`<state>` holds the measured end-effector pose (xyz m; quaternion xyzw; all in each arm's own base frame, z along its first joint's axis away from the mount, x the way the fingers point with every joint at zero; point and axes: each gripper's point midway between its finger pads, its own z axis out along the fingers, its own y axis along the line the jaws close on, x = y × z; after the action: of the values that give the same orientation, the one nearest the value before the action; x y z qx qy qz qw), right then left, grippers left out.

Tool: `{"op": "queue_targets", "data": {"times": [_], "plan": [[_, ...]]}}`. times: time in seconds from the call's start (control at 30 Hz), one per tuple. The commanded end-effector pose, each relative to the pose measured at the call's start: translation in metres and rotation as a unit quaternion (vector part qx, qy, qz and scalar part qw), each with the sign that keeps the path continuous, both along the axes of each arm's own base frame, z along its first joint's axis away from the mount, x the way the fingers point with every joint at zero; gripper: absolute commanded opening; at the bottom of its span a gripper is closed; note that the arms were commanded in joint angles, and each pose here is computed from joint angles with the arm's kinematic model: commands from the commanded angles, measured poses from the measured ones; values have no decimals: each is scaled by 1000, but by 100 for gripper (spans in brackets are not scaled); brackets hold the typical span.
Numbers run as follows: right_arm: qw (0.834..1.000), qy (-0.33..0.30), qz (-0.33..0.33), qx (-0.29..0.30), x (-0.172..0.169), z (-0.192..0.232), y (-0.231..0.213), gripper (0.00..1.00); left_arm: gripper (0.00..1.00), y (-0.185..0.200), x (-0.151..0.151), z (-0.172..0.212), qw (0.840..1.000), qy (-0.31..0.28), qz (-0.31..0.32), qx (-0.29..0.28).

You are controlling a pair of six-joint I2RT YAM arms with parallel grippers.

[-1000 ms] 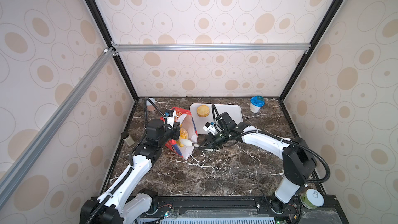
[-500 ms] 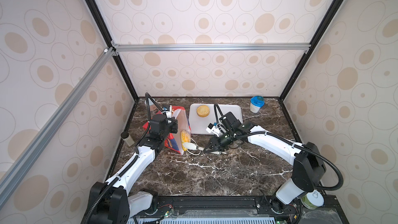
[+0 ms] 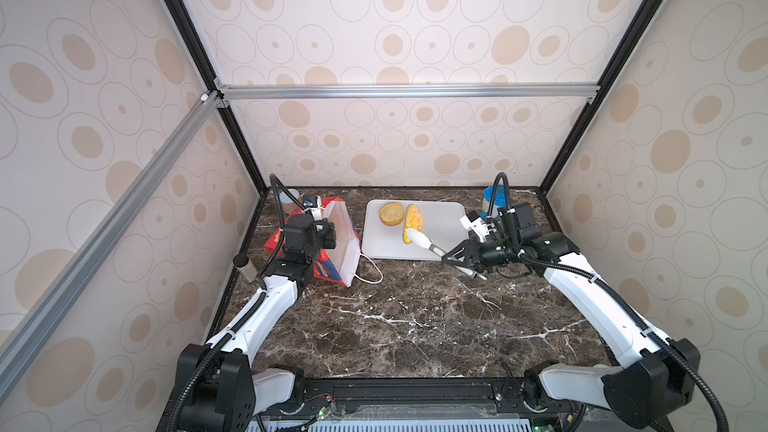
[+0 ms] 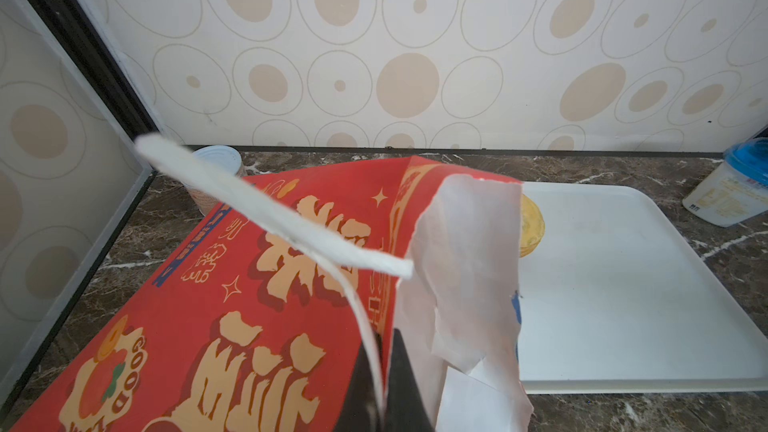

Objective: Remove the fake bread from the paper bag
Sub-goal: 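Carry the sesame bun with the tongs over the white tray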

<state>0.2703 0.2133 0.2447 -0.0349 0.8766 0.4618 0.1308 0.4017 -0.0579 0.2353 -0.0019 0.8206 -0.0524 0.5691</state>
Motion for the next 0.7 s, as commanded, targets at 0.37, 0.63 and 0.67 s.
{"op": "queue_targets", "data": {"times": [0.37, 0.63, 0.67], "plan": [[996, 9, -31, -80, 149, -94, -17, 0, 0, -1, -40, 37, 999, -33, -31, -5], [996, 65, -21, -56, 172, -125, -1, 0, 0, 0, -47, 40, 999, -39, -33, 6], [996, 69, -20, -54, 173, -127, 0, 0, 0, -1, -46, 39, 999, -39, -36, 6]]}}
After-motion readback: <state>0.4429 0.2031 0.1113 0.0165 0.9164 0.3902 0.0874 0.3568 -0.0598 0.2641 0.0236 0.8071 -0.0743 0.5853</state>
